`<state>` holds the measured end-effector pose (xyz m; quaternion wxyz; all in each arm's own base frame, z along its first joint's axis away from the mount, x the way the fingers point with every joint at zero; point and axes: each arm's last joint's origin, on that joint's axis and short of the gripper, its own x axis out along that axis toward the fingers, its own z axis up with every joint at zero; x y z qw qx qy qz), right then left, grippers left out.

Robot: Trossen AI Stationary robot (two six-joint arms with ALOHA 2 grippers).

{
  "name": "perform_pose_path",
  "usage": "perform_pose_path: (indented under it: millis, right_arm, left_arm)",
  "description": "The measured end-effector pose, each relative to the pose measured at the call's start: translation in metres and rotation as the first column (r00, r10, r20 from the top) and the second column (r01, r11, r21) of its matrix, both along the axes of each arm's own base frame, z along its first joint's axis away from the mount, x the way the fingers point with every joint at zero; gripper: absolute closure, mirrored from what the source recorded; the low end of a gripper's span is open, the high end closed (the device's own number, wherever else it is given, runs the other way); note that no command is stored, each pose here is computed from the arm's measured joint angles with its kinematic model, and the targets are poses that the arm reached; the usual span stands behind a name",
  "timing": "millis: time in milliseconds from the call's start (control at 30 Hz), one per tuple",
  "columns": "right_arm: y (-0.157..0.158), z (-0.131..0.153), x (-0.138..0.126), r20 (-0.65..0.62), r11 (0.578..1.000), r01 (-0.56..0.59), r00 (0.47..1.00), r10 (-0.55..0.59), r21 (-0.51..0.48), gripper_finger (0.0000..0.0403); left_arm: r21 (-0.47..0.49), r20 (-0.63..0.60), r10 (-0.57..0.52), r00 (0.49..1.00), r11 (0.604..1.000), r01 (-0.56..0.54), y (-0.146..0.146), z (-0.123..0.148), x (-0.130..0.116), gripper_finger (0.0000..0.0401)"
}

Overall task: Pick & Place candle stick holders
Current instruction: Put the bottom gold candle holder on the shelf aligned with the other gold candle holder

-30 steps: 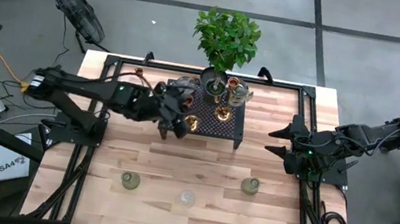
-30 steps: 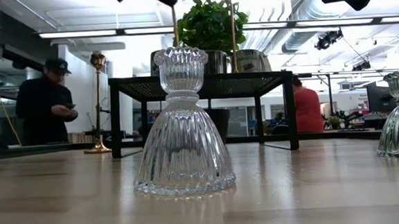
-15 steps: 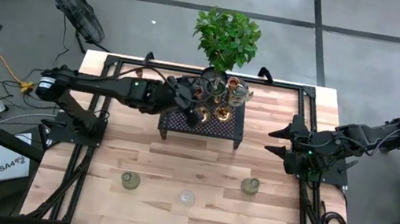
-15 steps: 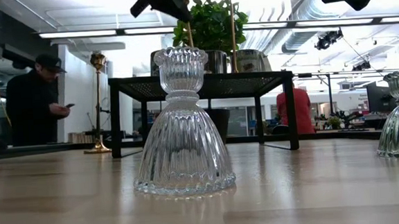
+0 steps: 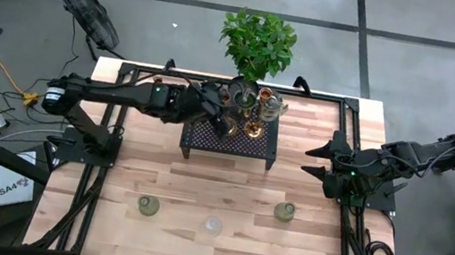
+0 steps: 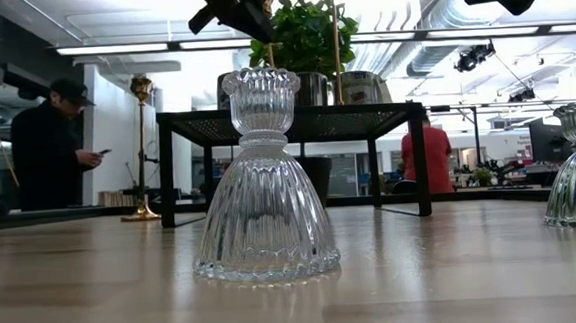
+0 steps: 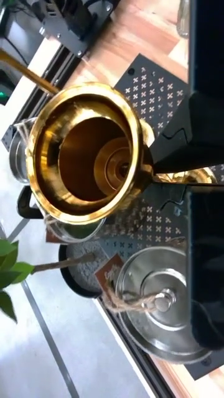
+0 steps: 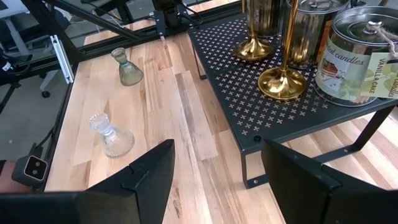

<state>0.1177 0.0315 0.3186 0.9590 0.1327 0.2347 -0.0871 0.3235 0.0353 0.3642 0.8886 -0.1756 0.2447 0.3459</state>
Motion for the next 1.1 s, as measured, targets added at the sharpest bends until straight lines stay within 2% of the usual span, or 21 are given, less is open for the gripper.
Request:
perform_pose_path:
  millis: [533, 767, 1100]
  right_arm:
    - [0.0, 0.0, 0.0, 0.0, 1.0, 0.0, 1.0, 0.0, 0.0, 0.017]
    - [0.0, 0.0, 0.0, 0.0, 1.0, 0.0, 1.0, 0.0, 0.0, 0.017]
    - [0.0, 0.0, 0.0, 0.0, 1.0, 0.0, 1.0, 0.0, 0.0, 0.017]
  left_arm:
    - [-0.006, -0.011, -0.003, 1.0, 1.0, 0.003, 0.0039, -0.0007, -0.0007, 0.0392]
    - [0.0, -0.02, -0.022, 1.0, 1.0, 0.022, 0.0036, -0.0007, -0.0006, 0.0373]
    - [-0.011, -0.017, -0.037, 0.999, 0.999, 0.037, 0.003, -0.0008, -0.0002, 0.037]
